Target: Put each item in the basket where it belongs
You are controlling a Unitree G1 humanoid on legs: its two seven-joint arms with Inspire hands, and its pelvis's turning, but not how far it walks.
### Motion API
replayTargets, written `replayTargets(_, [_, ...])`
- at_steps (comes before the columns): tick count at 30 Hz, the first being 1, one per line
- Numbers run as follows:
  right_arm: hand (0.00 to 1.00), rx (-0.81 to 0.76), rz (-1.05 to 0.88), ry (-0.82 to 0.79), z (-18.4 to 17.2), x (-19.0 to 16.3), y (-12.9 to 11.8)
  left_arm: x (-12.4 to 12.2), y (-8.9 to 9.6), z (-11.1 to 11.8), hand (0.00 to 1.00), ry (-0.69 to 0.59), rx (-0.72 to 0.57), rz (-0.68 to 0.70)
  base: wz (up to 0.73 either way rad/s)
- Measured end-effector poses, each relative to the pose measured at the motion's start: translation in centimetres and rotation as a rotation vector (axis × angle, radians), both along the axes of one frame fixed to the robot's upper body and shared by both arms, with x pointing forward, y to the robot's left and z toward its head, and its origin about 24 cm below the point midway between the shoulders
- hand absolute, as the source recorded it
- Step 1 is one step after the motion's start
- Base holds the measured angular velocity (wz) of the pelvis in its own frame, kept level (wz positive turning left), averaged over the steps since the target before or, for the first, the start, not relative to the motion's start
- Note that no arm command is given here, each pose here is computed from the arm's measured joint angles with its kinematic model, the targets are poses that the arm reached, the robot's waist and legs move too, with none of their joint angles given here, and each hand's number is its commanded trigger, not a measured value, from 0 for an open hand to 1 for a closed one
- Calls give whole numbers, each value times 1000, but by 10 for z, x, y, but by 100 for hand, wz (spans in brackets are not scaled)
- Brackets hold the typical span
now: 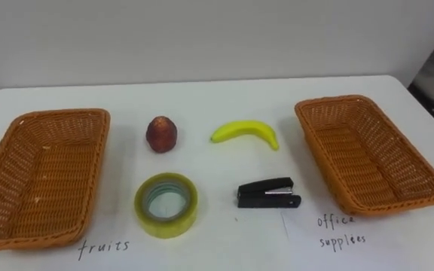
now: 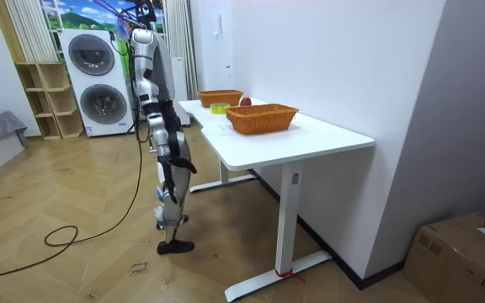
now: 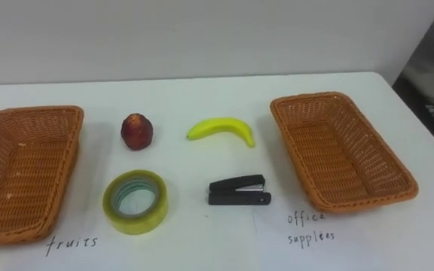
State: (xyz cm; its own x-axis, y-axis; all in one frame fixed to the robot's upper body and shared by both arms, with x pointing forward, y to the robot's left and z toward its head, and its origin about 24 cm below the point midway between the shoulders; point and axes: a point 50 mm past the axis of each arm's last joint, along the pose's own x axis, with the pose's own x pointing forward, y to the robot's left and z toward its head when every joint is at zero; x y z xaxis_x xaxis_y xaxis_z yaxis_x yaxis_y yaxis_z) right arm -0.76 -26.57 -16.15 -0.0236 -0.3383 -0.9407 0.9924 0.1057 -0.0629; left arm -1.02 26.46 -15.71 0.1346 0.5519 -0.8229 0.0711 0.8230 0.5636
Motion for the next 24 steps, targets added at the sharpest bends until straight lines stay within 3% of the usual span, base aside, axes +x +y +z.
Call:
replayTargets(11, [0, -113, -262, -132, 19, 24, -29, 7, 5, 3, 0, -39, 38, -13, -1])
replayTargets(24, [0, -313, -399, -205, 60, 57, -67, 9, 9, 7, 0, -77, 50, -25, -7])
